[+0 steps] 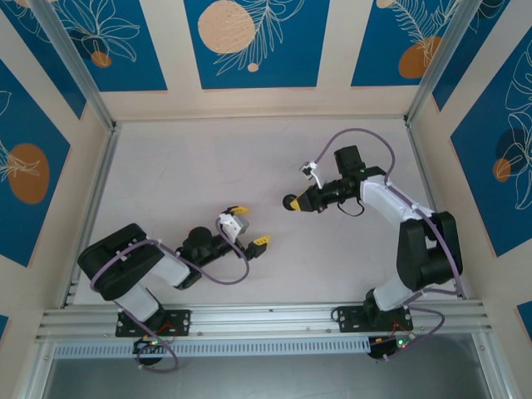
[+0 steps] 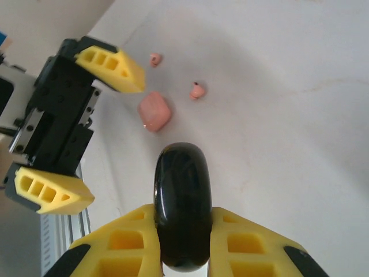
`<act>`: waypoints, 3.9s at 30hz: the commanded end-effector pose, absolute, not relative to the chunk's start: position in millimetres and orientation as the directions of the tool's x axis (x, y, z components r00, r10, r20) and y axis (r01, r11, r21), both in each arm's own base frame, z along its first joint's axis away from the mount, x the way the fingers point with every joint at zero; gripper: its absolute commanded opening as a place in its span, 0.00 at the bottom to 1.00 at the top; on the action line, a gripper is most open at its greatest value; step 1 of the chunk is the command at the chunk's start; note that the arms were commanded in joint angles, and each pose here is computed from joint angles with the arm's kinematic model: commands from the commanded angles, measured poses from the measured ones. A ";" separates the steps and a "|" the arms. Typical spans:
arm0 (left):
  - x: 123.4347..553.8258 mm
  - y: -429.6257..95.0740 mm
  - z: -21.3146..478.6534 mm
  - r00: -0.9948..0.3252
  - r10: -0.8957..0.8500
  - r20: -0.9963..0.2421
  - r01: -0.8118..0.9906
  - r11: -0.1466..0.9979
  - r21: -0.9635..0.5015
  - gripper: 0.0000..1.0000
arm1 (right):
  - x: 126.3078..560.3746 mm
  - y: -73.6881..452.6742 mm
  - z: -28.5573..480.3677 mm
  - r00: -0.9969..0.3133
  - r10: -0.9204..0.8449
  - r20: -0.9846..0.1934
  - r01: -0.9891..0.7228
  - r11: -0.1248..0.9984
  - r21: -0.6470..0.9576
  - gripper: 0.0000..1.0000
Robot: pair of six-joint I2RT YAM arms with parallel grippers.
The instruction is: Insert the wireless bluetooth earbuds into the charging case
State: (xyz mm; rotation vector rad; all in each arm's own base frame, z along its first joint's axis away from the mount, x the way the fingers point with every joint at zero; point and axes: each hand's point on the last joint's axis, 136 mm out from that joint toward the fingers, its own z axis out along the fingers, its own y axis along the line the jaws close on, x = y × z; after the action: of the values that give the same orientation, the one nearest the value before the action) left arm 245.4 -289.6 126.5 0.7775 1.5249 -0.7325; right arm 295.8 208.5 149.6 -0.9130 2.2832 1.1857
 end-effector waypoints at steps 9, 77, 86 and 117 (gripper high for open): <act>269.2 -262.7 106.1 -0.134 0.055 -0.989 0.671 0.740 -0.049 1.00 | 324.5 174.2 103.5 -0.909 -0.295 -0.294 -0.416 0.635 0.650 0.10; 271.4 -200.4 124.7 -0.833 0.184 -0.522 0.298 0.944 -0.143 0.94 | 340.8 163.6 132.2 -0.960 -0.082 -0.269 -0.220 0.815 0.537 0.46; 251.9 -202.8 112.6 -0.961 0.095 -0.261 0.142 0.976 -0.168 0.85 | 321.2 208.7 160.8 -0.916 0.015 -0.400 -0.255 0.748 0.612 0.50; 247.0 -181.3 37.9 -0.996 0.084 0.020 0.086 0.991 0.098 0.83 | 304.1 233.3 144.4 -0.914 -0.083 -0.397 -0.329 0.723 0.608 0.51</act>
State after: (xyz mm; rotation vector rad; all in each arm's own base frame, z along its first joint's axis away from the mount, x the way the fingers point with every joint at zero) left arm 251.0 -187.9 39.0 0.1546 3.1075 0.1088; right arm 302.0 229.6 137.6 -0.2848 2.5959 0.9899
